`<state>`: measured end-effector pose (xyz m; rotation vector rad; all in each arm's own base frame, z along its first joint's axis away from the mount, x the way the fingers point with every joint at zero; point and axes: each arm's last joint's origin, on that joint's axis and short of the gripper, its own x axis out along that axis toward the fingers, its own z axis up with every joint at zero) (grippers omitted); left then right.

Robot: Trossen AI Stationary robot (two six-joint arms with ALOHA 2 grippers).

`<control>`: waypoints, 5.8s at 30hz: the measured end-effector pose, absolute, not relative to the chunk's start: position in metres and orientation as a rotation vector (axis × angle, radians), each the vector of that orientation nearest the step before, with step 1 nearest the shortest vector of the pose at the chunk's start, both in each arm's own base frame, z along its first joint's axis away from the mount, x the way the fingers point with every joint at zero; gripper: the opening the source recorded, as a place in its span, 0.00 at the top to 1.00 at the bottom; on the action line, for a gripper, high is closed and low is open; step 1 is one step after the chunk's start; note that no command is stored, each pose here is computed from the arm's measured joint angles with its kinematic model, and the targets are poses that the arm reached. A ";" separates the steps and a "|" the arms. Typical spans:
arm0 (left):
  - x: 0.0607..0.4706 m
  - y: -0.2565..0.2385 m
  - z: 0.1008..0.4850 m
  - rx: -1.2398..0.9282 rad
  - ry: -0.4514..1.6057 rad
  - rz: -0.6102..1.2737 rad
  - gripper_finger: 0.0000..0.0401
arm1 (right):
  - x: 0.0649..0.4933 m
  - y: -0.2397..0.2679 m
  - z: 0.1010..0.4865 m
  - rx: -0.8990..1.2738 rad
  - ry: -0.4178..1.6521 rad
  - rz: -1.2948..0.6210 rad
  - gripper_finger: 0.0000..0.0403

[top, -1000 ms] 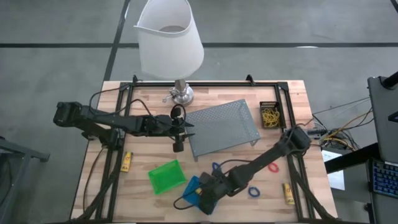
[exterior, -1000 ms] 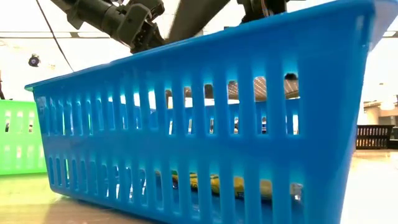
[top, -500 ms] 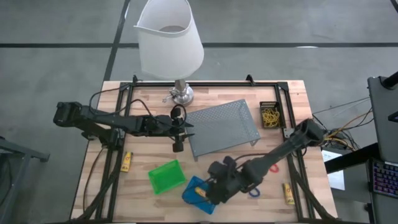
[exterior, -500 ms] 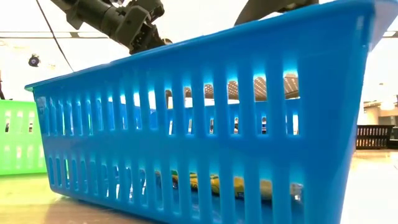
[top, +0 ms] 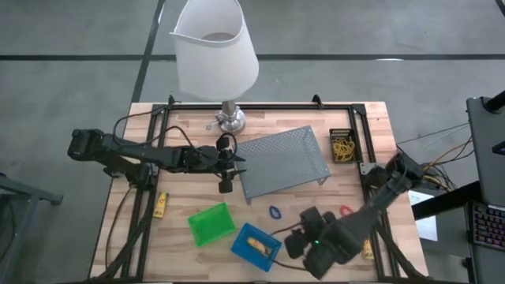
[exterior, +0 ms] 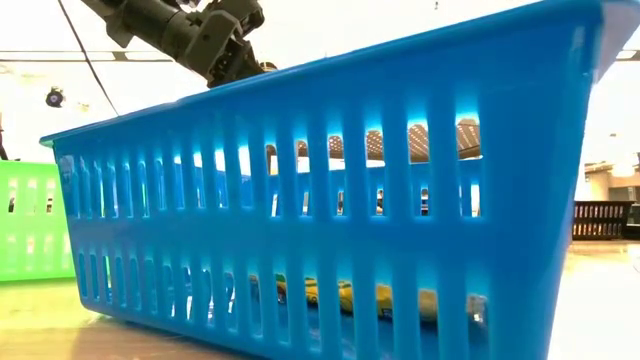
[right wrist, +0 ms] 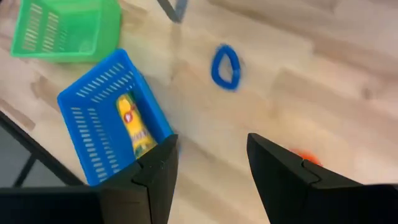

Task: Pick & Place Office Desk Supplies
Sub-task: Put the crayon box into the blue basket

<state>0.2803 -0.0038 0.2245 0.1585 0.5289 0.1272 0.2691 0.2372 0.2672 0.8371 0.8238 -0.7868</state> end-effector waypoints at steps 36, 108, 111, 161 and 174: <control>0.280 -0.004 0.224 0.159 0.533 0.126 0.57 | 0.177 0.305 0.233 1.020 1.517 -1.261 0.54; 0.280 -0.004 0.223 0.160 0.543 0.126 0.56 | 0.154 0.305 0.128 0.541 1.540 -1.818 0.54; 0.280 -0.004 0.223 0.160 0.543 0.126 0.56 | 0.154 0.305 0.124 0.559 1.552 -1.802 0.54; 0.279 -0.004 0.223 0.161 0.552 0.126 0.57 | 0.191 0.293 0.124 0.628 1.308 -1.585 0.72; 0.279 -0.004 0.222 0.161 0.552 0.126 0.57 | 0.194 0.297 0.144 0.578 1.290 -1.624 0.80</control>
